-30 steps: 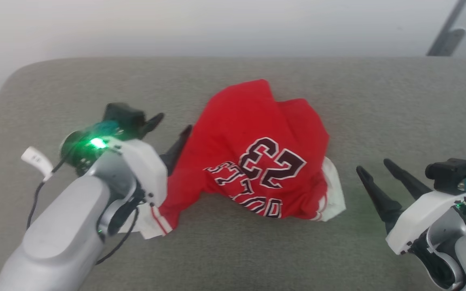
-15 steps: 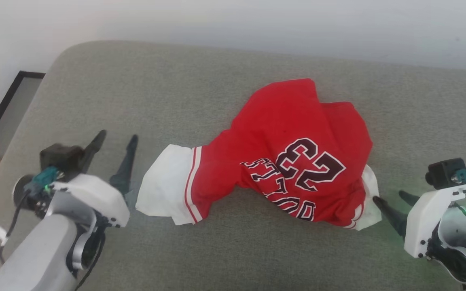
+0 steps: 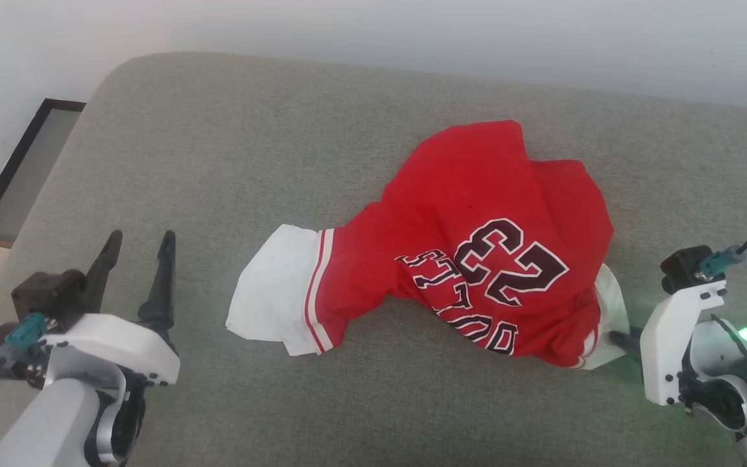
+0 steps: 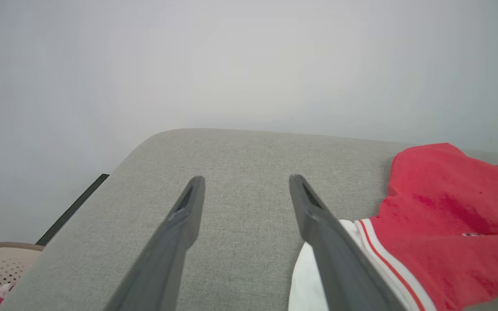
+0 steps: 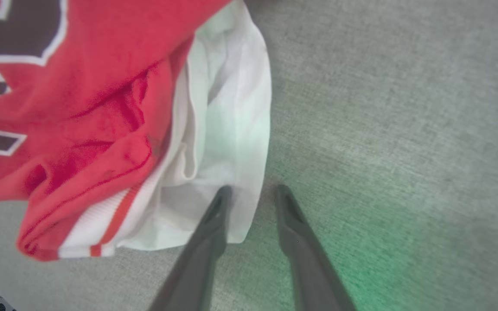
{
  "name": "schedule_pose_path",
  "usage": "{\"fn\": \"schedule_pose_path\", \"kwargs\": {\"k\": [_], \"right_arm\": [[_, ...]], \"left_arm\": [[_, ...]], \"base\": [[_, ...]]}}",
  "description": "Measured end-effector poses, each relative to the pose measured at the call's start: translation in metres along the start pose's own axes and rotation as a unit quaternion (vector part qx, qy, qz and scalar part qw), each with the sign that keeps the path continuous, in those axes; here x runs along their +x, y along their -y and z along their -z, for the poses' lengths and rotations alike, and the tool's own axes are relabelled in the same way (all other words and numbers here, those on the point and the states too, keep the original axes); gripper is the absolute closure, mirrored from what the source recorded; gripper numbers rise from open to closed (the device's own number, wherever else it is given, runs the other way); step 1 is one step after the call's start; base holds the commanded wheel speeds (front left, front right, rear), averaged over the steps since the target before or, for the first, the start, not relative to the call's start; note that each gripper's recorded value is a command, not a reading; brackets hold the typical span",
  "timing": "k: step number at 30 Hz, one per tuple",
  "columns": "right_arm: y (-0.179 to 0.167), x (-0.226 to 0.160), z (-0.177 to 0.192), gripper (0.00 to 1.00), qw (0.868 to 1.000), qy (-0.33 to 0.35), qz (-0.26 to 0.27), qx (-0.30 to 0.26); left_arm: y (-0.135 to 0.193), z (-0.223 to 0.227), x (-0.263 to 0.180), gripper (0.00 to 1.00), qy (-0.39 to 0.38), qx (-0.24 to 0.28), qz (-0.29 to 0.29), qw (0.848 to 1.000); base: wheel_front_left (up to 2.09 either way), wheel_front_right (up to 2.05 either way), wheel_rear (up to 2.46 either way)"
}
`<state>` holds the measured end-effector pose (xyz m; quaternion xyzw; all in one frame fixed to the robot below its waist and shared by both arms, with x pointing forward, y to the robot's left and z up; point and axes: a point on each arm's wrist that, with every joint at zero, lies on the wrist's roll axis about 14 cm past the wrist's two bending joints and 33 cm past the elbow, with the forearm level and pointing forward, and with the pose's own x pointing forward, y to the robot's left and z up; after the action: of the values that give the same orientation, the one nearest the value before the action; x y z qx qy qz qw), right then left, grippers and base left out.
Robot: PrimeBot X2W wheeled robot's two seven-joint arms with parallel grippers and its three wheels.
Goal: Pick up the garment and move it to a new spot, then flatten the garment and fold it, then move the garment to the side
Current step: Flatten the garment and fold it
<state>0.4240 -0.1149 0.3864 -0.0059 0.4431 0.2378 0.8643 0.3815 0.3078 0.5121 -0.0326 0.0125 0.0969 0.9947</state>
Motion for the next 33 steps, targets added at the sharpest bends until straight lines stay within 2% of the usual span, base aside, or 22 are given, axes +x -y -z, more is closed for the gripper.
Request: {"fn": "schedule_pose_path", "kwargs": {"k": [8, 16, 23, 28, 29, 30, 31, 33], "right_arm": [[0.012, -0.002, -0.009, 1.0, 1.0, 0.017, 0.008, 0.02], [0.067, -0.034, -0.023, 1.0, 0.996, 0.047, 0.067, 0.041], [0.128, -0.072, -0.018, 1.0, 0.984, 0.064, 0.142, 0.082], [0.139, -0.075, -0.003, 1.0, 0.979, 0.061, 0.156, 0.115], [0.139, -0.074, 0.001, 0.95, 0.979, 0.06, 0.156, 0.12], [0.14, -0.073, 0.004, 0.58, 0.978, 0.058, 0.159, 0.122], [0.142, -0.074, 0.004, 0.0, 0.977, 0.062, 0.161, 0.126], [0.143, -0.074, 0.007, 0.0, 0.976, 0.064, 0.164, 0.132]], "left_arm": [[-0.007, 0.001, -0.006, 0.0, 0.008, -0.003, -0.018, 1.0], [0.0, -0.003, -0.002, 0.0, 0.024, -0.008, -0.012, 1.0], [0.011, -0.002, 0.002, 0.0, 0.026, -0.009, 0.007, 1.0], [0.021, 0.005, 0.003, 0.0, 0.016, -0.011, 0.026, 0.999], [0.023, 0.007, 0.003, 0.0, 0.014, -0.011, 0.031, 0.999], [0.024, 0.008, 0.003, 0.0, 0.012, -0.012, 0.033, 0.999], [0.025, 0.009, 0.003, 0.0, 0.01, -0.012, 0.037, 0.999], [0.029, 0.011, 0.003, 0.0, 0.006, -0.011, 0.045, 0.999]], "base": [[0.0, 0.0, 0.0], [0.0, 0.0, 0.0], [0.0, 0.0, 0.0], [0.0, 0.0, 0.0], [0.0, 0.0, 0.0], [0.0, 0.0, 0.0], [0.0, 0.0, 0.0], [0.0, 0.0, 0.0]]}}
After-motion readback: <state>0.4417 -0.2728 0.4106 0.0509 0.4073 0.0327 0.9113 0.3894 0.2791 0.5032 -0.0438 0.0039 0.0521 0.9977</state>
